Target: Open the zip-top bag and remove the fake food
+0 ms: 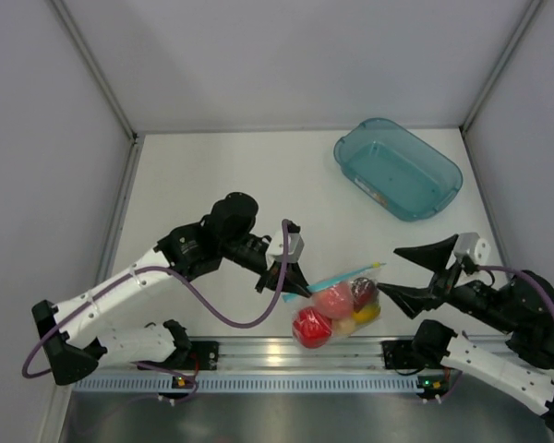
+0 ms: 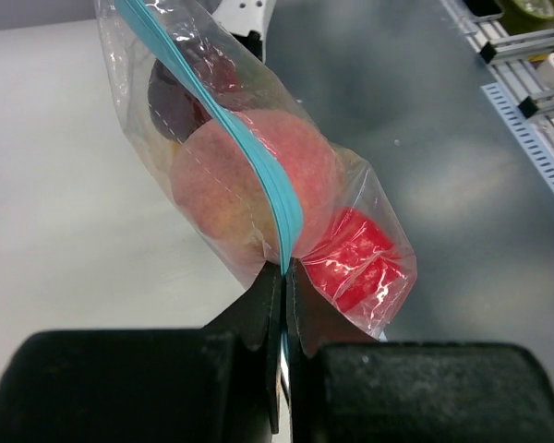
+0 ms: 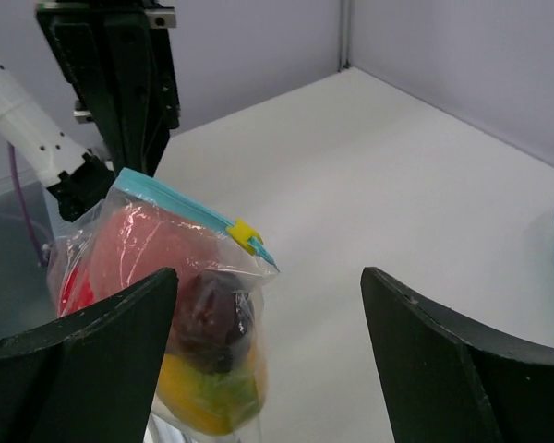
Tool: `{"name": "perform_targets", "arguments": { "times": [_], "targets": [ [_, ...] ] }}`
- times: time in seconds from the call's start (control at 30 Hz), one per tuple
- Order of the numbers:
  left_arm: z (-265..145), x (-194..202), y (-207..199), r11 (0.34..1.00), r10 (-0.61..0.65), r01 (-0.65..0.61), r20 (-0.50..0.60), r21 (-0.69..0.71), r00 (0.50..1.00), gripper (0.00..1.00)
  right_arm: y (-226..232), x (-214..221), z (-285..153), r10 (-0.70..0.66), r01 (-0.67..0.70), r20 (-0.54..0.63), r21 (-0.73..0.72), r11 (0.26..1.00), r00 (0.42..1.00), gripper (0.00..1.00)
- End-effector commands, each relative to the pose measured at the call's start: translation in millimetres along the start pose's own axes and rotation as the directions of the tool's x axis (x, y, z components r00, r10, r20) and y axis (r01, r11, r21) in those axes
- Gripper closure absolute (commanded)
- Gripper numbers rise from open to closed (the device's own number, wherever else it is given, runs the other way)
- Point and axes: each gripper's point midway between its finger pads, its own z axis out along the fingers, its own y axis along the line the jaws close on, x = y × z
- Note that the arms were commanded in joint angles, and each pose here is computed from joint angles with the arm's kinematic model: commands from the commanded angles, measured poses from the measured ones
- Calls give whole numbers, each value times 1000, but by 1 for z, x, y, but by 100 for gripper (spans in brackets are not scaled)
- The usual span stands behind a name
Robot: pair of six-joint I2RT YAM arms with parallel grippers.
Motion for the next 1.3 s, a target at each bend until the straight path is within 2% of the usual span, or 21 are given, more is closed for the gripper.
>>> {"name": "perform_targets", "arguments": {
  "times": [0.0, 0.13, 0.3, 0.37, 0.5, 0.73, 0.83, 0.87, 1.07, 1.27],
  "targets": [
    [-13, -26, -19, 987, 86, -97, 84, 132, 993, 100, 13, -12, -24, -57, 59, 22, -84, 995, 998, 19],
    [-21, -37, -22, 978, 96, -116, 123, 172, 988, 100, 34, -18, -31, -50, 56, 39, -196, 979, 998, 26],
    [-20, -43, -24, 968, 97, -126, 139, 216, 986, 100, 37, -33, -24, -23, 39, 81, -204, 978, 996, 36],
    [-20, -44, -28, 962, 101, -134, 149, 237, 984, 100, 35, -45, -21, 12, 13, 134, -188, 982, 991, 37],
    [-21, -44, -36, 944, 97, -144, 169, 295, 981, 100, 33, -55, -15, 28, 2, 170, -171, 985, 985, 36],
    [-23, -44, -46, 922, 95, -159, 191, 353, 977, 100, 54, -63, -6, 64, -9, 183, -287, 958, 981, 37],
    [-23, -43, -46, 919, 94, -160, 195, 361, 976, 100, 66, -67, -4, 69, 8, 202, -355, 935, 977, 42],
    [-23, -44, -46, 918, 96, -163, 196, 362, 976, 100, 69, -67, -1, 75, 2, 193, -371, 929, 978, 49],
    [-24, -45, -46, 921, 112, -176, 199, 348, 974, 100, 80, -58, 1, 64, 17, 171, -434, 901, 983, 64],
    [-25, -47, -45, 924, 123, -186, 200, 333, 972, 100, 83, -50, 0, 69, 9, 156, -452, 892, 985, 66]
  ]
}}
